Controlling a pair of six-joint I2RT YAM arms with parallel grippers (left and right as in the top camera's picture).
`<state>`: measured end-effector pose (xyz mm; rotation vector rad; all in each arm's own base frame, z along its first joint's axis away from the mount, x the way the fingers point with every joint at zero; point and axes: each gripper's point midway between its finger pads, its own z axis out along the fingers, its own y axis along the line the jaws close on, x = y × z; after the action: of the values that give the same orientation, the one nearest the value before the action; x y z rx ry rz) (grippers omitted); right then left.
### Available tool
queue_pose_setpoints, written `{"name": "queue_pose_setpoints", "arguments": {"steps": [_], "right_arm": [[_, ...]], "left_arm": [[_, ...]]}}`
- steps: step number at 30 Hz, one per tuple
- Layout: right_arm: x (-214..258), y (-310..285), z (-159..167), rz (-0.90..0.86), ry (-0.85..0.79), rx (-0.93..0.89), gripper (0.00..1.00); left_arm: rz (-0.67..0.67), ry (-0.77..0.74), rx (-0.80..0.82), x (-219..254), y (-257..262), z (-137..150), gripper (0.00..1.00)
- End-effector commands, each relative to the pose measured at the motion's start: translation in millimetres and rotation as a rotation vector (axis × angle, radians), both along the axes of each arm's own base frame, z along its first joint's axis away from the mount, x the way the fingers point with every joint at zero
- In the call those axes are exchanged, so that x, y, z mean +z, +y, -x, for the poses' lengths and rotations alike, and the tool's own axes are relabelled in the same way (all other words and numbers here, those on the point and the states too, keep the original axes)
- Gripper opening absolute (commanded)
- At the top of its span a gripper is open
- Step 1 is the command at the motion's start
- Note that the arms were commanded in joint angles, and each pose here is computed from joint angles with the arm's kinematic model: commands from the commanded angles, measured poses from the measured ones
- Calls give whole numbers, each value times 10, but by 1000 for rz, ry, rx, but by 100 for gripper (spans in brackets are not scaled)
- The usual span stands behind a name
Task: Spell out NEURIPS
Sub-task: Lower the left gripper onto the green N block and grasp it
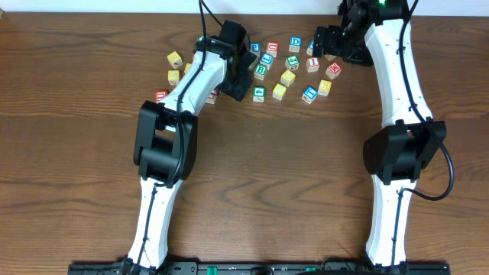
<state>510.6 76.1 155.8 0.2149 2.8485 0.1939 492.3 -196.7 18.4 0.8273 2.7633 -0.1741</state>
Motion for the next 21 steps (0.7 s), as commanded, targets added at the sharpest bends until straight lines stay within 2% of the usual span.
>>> {"name": "queue_pose_setpoints", "arguments": {"steps": [1,6,9,17,21], "right_arm": [[126,61,-4,-11,-28,5,99],[126,61,-4,-11,-28,5,99],[126,61,-4,-11,-28,5,99],[126,61,-4,-11,-28,5,99],[126,61,-4,-11,-28,5,99]], "left_arm": [[2,28,-11,-116,-23,52,56],[-5,47,-13,-169,-27,112,55],[-5,47,-13,-170,-27,112,46],[-1,52,9,-172,-25,116,39],[-9,51,95,-169,16,84,34]]}}
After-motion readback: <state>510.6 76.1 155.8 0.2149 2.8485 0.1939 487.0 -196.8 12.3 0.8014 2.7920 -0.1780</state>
